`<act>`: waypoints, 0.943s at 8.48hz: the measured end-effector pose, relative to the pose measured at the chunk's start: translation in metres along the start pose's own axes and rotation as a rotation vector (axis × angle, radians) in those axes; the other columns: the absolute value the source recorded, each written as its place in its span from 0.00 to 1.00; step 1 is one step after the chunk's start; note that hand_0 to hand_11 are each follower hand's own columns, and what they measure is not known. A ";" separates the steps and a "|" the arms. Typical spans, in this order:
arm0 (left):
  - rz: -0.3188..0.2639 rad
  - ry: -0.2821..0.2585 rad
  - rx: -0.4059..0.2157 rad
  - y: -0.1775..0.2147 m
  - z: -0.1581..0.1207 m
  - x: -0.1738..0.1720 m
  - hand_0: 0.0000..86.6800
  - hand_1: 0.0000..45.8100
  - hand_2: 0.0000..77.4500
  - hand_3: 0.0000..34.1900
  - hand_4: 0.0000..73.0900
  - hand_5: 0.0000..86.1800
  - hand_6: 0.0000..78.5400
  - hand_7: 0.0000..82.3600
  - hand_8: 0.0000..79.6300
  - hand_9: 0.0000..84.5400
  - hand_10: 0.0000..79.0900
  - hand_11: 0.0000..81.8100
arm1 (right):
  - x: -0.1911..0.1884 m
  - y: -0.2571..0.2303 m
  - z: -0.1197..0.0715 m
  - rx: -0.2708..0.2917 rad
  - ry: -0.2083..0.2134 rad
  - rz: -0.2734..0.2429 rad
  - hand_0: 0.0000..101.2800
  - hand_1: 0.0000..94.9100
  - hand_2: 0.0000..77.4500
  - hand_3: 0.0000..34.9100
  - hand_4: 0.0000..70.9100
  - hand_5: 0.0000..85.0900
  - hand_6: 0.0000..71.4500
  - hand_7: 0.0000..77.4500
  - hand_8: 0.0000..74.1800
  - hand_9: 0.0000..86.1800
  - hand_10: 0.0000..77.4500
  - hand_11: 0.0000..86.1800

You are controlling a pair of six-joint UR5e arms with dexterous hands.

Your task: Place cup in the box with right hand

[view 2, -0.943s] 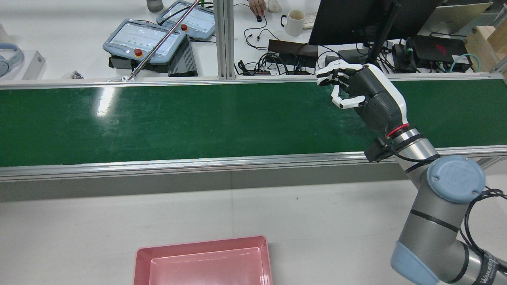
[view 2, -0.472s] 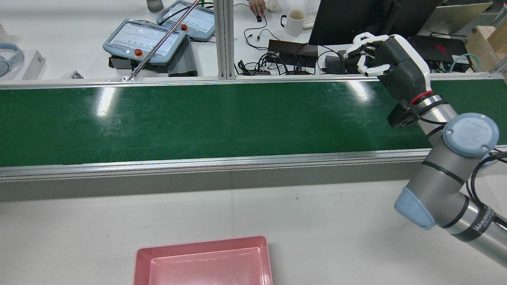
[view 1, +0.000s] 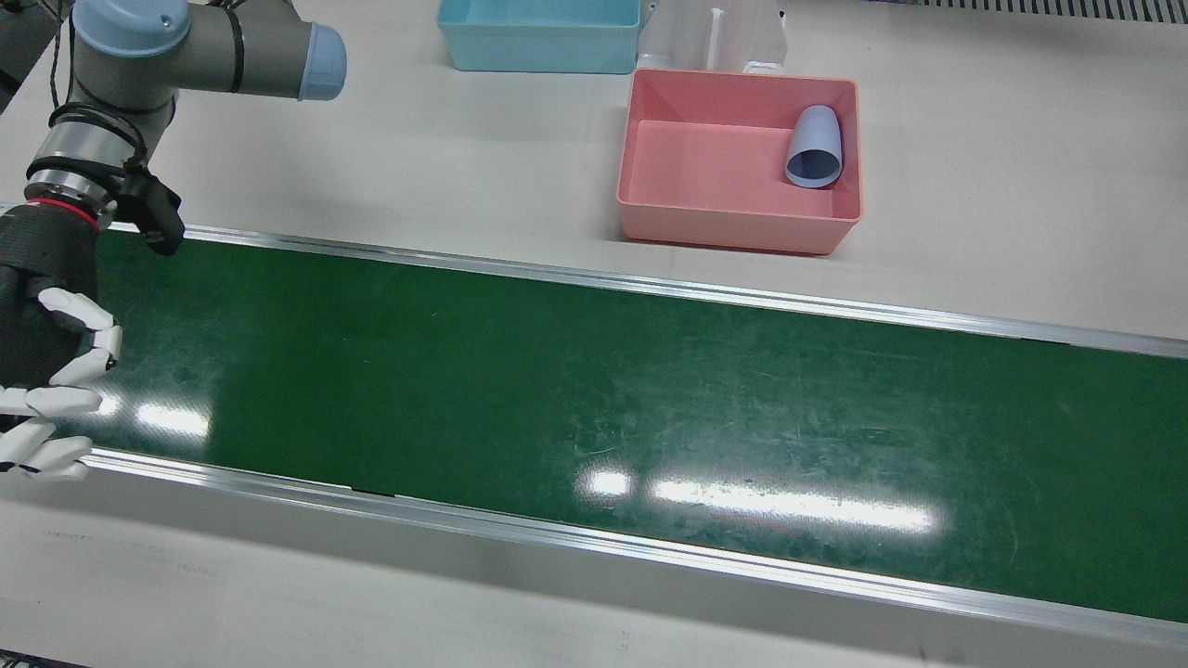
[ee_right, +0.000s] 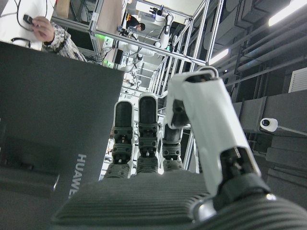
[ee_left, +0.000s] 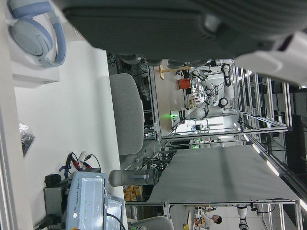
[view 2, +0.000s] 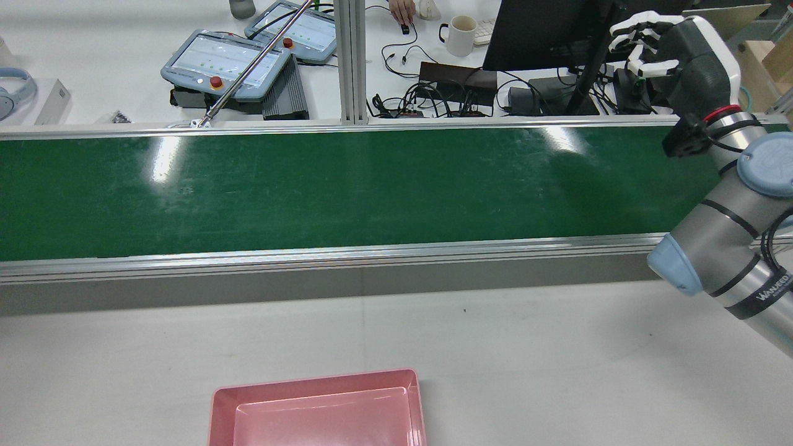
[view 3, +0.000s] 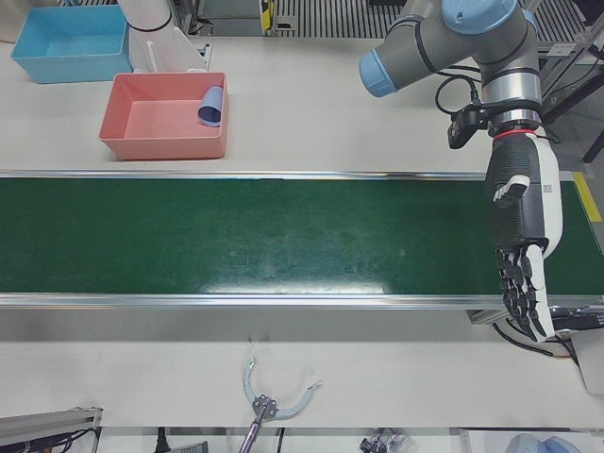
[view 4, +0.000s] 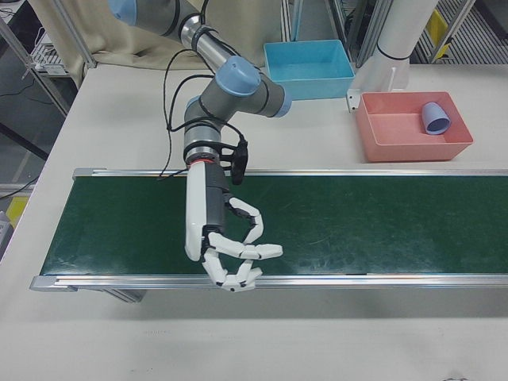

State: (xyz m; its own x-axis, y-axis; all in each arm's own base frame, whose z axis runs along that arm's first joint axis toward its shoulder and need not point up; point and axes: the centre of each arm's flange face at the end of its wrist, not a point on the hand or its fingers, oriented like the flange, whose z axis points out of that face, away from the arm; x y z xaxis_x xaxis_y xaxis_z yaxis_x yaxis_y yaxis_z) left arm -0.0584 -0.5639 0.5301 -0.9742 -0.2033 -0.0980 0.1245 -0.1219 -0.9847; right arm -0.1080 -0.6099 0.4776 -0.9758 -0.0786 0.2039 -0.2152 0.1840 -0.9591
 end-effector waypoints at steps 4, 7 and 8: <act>0.000 -0.001 0.000 0.000 0.000 0.000 0.00 0.01 0.01 0.00 0.00 0.00 0.00 0.00 0.00 0.01 0.00 0.00 | -0.084 -0.083 0.012 0.097 -0.118 -0.065 0.79 0.37 0.72 0.00 0.58 0.19 0.32 0.91 0.46 0.54 0.31 0.44; 0.000 0.000 -0.001 0.000 0.000 0.000 0.00 0.01 0.01 0.00 0.00 0.00 0.00 0.00 0.00 0.01 0.00 0.00 | -0.158 -0.140 -0.023 0.187 -0.168 -0.111 0.79 0.37 0.69 0.00 0.69 0.19 0.32 0.91 0.47 0.54 0.26 0.35; -0.001 0.001 0.000 -0.001 0.000 0.001 0.00 0.01 0.01 0.00 0.00 0.00 0.00 0.00 0.00 0.01 0.00 0.00 | -0.168 -0.152 -0.033 0.207 -0.169 -0.118 0.79 0.37 0.70 0.00 0.72 0.18 0.34 0.91 0.48 0.55 0.26 0.33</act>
State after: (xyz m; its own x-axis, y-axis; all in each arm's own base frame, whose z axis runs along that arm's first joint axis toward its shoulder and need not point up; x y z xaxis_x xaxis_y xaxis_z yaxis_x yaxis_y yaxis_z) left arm -0.0590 -0.5641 0.5306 -0.9744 -0.2026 -0.0973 0.1237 -0.1217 -0.9848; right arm 0.0876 -0.5919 0.5955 -0.9206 -0.2532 0.2973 -0.2975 -0.0385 -0.9539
